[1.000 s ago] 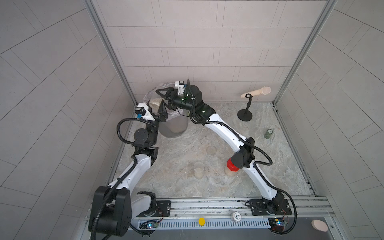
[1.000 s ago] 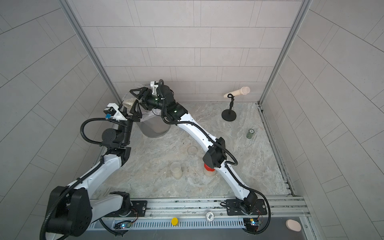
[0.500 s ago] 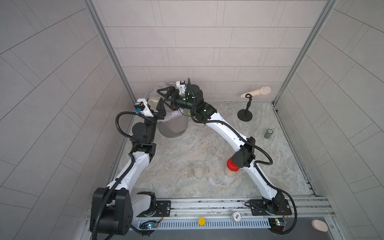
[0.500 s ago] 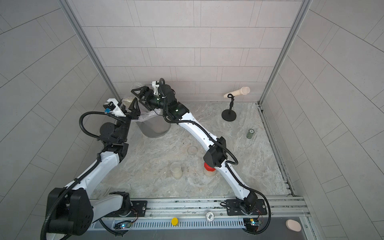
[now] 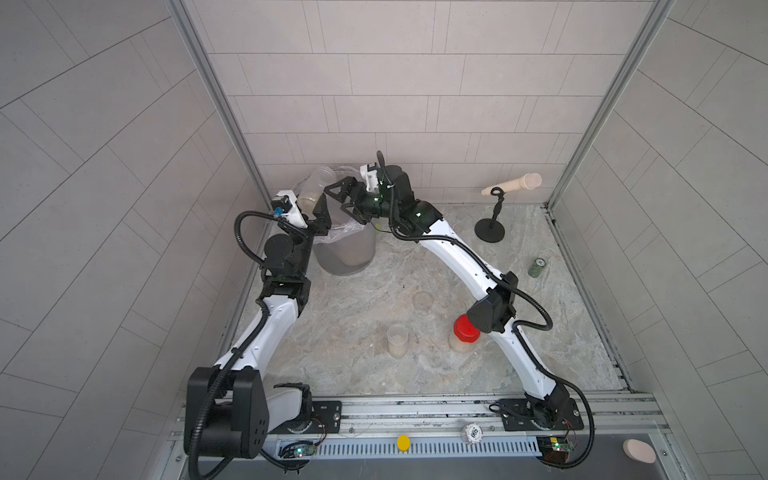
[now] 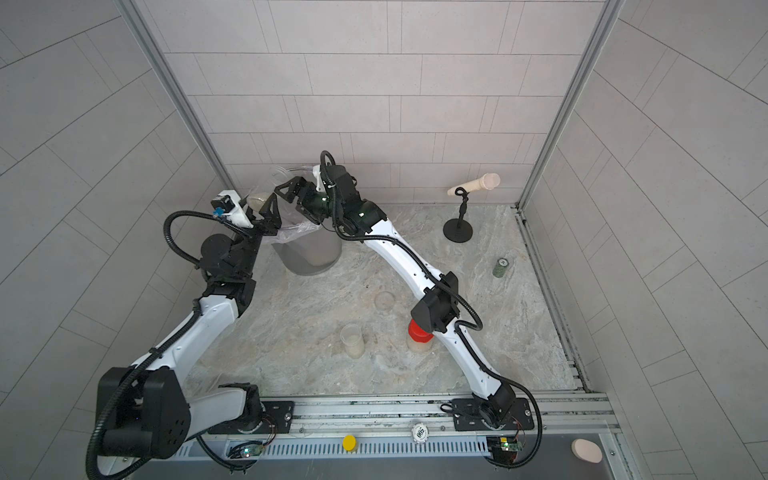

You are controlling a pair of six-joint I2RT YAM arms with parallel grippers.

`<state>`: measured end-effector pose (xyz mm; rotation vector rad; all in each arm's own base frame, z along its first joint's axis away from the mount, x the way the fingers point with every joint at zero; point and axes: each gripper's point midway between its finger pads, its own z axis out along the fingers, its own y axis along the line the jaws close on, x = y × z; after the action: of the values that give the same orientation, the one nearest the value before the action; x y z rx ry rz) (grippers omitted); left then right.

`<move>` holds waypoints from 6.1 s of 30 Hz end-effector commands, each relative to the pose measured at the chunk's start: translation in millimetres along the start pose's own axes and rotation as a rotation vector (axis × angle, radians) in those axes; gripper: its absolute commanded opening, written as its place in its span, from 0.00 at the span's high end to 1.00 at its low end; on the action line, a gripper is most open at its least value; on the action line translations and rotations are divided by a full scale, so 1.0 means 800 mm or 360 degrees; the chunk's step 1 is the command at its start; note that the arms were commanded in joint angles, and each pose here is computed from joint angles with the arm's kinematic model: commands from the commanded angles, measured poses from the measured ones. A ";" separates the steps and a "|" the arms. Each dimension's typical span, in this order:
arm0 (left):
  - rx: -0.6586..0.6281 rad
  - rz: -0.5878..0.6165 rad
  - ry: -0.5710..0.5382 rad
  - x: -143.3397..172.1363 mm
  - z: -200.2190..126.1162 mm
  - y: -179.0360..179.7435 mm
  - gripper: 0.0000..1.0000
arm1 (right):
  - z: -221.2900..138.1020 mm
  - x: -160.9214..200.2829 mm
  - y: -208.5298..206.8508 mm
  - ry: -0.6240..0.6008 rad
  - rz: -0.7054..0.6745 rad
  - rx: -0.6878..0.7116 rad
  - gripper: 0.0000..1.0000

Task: Empty moldy rice from jars
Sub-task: Adjust the jar, then move the trash bin to the center of the board.

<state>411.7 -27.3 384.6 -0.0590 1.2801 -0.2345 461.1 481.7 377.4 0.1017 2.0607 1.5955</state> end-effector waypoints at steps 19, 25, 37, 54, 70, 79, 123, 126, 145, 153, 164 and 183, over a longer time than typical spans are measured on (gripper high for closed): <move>0.0069 0.0071 0.0003 -0.039 0.005 -0.015 0.74 | -0.089 -0.023 -0.015 0.0144 -0.1641 0.0396 0.20; 0.0065 0.0111 0.0061 -0.037 0.007 -0.015 0.74 | -0.088 0.023 -0.014 0.0416 -0.1962 0.0162 0.19; 0.0061 0.0139 0.0181 -0.023 0.013 -0.012 0.74 | -0.062 0.064 -0.070 0.0701 -0.2435 0.0153 0.20; 0.0078 0.0161 0.0261 -0.021 0.018 -0.013 0.73 | -0.019 0.064 -0.157 0.0949 -0.3142 0.0672 0.21; 0.0030 0.0197 0.0309 -0.011 0.014 0.000 0.73 | -0.007 0.069 -0.163 0.1006 -0.3354 0.0752 0.75; 0.0041 0.0175 0.0295 -0.018 0.017 -0.001 0.73 | -0.023 0.087 -0.154 0.1120 -0.3422 0.0608 0.89; 0.0159 0.0080 0.0439 -0.040 -0.060 -0.032 0.78 | -0.139 0.150 -0.023 0.1117 -0.3354 0.0409 1.00; 0.0155 0.0082 0.0468 -0.036 -0.070 -0.032 0.79 | -0.149 0.157 -0.022 0.1139 -0.3353 0.0425 1.00; 0.0233 0.0049 0.0618 -0.005 -0.113 -0.045 0.80 | -0.182 0.177 -0.017 0.1156 -0.3212 0.0358 1.00; 0.0253 0.0025 0.0664 0.009 -0.110 -0.052 0.81 | -0.162 0.178 -0.024 0.1142 -0.3182 0.0406 0.97; 0.0214 0.0053 0.0847 0.018 -0.118 -0.057 0.82 | -0.155 0.165 -0.006 0.1002 -0.3135 0.0448 0.55; 0.0225 0.0133 0.0968 0.018 -0.087 -0.069 0.82 | -0.189 0.161 -0.027 0.1079 -0.2974 0.0516 0.39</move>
<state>342.2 -76.5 347.7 0.1771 1.8818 -0.3024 298.4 405.0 322.8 -1.8317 1.5017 0.0190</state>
